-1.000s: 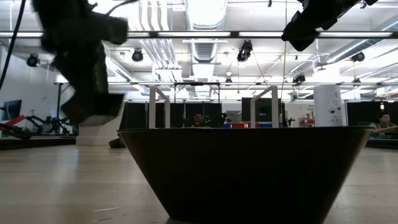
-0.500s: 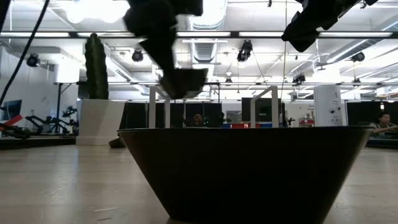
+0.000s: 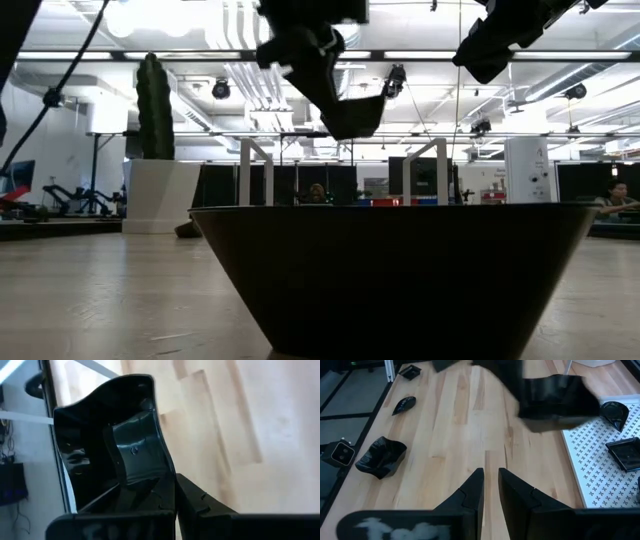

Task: Pick & Place Mini shaped plates
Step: Stack the black distorted square plate on top of the black distorted square plate on the shelf

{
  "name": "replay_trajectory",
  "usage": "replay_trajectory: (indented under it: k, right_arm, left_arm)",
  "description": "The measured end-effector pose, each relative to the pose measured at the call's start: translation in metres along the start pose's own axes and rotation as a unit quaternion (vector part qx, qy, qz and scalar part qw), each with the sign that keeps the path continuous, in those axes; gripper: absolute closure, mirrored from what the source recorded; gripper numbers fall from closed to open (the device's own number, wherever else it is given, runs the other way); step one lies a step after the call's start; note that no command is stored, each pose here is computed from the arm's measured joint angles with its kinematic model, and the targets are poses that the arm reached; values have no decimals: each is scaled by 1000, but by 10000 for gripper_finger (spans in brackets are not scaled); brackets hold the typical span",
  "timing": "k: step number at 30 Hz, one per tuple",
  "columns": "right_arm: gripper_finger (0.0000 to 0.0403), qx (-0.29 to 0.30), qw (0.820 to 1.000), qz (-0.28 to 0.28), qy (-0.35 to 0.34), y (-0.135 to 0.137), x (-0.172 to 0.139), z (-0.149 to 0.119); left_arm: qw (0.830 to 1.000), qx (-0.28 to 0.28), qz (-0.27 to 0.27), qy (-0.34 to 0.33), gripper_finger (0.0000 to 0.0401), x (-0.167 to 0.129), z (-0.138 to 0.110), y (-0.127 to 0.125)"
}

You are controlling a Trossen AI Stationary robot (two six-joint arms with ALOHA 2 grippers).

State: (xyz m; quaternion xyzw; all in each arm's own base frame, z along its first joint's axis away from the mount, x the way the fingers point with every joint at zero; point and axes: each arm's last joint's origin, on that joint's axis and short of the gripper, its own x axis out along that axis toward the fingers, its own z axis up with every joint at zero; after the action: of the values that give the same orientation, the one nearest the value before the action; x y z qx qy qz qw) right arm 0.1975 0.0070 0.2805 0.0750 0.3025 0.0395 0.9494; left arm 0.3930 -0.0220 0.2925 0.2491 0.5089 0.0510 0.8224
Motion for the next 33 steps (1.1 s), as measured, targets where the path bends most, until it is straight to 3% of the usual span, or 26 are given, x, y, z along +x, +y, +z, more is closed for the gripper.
replay_trajectory:
  k: [10, 16, 22, 33]
  right_arm:
    - [351, -10, 1000, 0, 0, 0, 0, 0]
    - [351, -15, 1000, 0, -1, 0, 0, 0]
    - [351, -15, 1000, 0, -3, 0, 0, 1]
    - [351, -18, 1000, 0, -3, 0, 0, 1]
  left_arm:
    - [997, -11, -8, -70, 401, 30, -17, 78]
    - [993, -40, 16, -111, 401, 47, -32, 112]
    - [985, -63, 30, -159, 401, 66, -45, 125]
    - [971, -83, 49, -220, 401, 97, -65, 118]
